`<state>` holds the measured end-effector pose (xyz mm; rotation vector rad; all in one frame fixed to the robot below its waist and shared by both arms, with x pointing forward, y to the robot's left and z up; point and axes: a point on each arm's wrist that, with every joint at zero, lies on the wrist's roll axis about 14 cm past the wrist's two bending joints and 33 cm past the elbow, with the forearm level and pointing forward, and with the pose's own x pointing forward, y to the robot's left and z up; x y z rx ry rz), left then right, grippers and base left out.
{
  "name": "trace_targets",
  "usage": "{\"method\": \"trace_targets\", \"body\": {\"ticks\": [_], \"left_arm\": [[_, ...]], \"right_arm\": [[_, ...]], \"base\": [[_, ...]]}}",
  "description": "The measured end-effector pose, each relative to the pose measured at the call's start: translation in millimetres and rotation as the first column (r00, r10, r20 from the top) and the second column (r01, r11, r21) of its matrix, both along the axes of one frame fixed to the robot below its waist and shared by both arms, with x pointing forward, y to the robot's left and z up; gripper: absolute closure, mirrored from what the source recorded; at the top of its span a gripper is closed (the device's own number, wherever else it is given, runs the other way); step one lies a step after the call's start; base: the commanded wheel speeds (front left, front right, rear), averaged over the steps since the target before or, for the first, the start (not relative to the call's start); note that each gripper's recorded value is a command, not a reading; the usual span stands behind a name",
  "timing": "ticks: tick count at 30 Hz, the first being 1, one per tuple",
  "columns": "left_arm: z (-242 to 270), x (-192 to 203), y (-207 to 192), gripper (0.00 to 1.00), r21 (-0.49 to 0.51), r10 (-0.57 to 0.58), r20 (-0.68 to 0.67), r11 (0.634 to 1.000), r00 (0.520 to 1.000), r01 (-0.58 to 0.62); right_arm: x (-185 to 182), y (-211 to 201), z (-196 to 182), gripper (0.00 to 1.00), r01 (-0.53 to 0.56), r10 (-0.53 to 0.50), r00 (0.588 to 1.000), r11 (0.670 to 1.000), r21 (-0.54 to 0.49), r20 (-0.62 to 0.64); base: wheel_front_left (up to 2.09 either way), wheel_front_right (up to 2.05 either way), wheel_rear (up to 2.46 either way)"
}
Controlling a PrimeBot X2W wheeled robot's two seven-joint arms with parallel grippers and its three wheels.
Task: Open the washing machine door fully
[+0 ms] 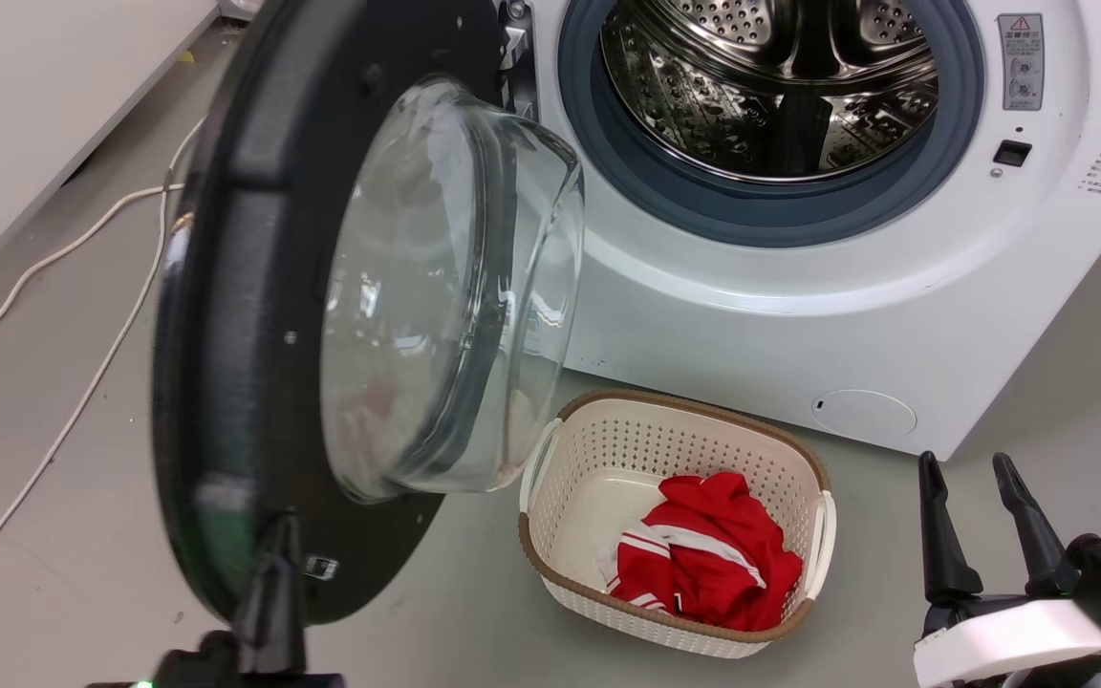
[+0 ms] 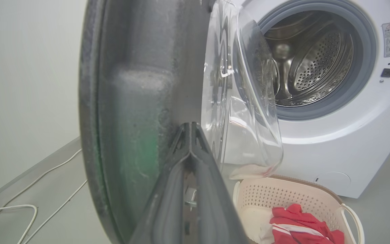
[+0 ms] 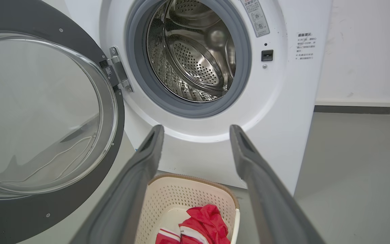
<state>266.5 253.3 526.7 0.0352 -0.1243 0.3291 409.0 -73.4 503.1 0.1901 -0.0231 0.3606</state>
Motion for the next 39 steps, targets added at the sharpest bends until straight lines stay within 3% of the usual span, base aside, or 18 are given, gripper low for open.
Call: {"method": "trace_targets", "body": {"ticks": [11, 25, 39], "left_arm": [[3, 0, 72, 1.00, 0.020, 0.162, 0.003, 0.987, 0.987, -0.162], [6, 31, 158, 1.00, 0.096, 0.294, -0.032, 0.952, 0.955, -0.289], [5, 37, 185, 1.00, 0.104, 0.340, -0.045, 0.937, 0.939, -0.334]], "right_arm": [[-2, -15, -2, 0.00, 0.040, -0.040, 0.999, 0.999, -0.003, -0.014], [4, -48, -19, 0.00, 0.136, -0.137, 0.989, 0.991, -0.012, -0.052], [4, -62, -19, 0.00, 0.176, -0.177, 0.983, 0.984, -0.018, -0.045]], "base": [[0.00, 0.00, 0.00], [0.00, 0.00, 0.00], [0.00, 0.00, 0.00]]}}
